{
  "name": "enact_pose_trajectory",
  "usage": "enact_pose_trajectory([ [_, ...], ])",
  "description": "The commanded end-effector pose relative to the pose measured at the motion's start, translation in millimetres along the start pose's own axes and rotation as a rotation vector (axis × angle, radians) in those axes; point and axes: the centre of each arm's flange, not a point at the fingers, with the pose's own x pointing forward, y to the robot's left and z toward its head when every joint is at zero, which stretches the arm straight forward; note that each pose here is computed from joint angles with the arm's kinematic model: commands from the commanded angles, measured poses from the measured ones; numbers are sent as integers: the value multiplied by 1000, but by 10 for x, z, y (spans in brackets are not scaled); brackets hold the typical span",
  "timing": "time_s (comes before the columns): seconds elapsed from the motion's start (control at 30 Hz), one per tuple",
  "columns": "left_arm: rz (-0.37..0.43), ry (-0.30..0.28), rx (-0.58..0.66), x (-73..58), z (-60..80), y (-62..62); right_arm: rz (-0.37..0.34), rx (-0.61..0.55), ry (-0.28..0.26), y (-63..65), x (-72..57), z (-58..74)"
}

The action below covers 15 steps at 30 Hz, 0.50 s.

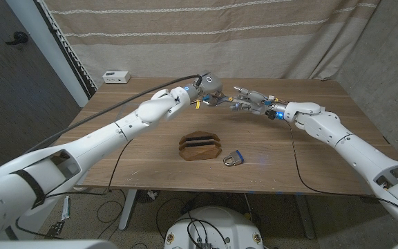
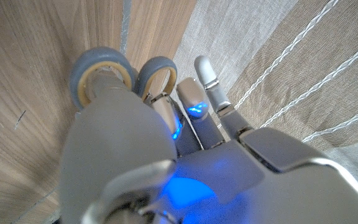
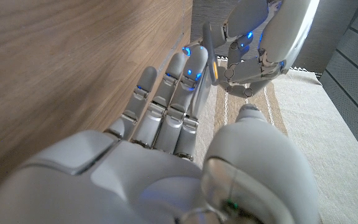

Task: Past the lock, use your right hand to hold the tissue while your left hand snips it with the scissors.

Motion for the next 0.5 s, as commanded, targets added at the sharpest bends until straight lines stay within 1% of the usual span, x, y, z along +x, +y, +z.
enact_pose_trajectory([
  [0.03,-2,27,-30,-59,-33,-34,0,28,-9,-20,10,-21],
  [0.27,35,45,-93,-112,-69,-21,-8,41,-11,-25,-11,-47],
  [0.37,45,61,-134,-128,-102,-10,-11,45,-11,-32,-17,-48],
  [0.5,52,88,-158,-143,-143,-12,-23,42,-11,-43,-32,-44],
])
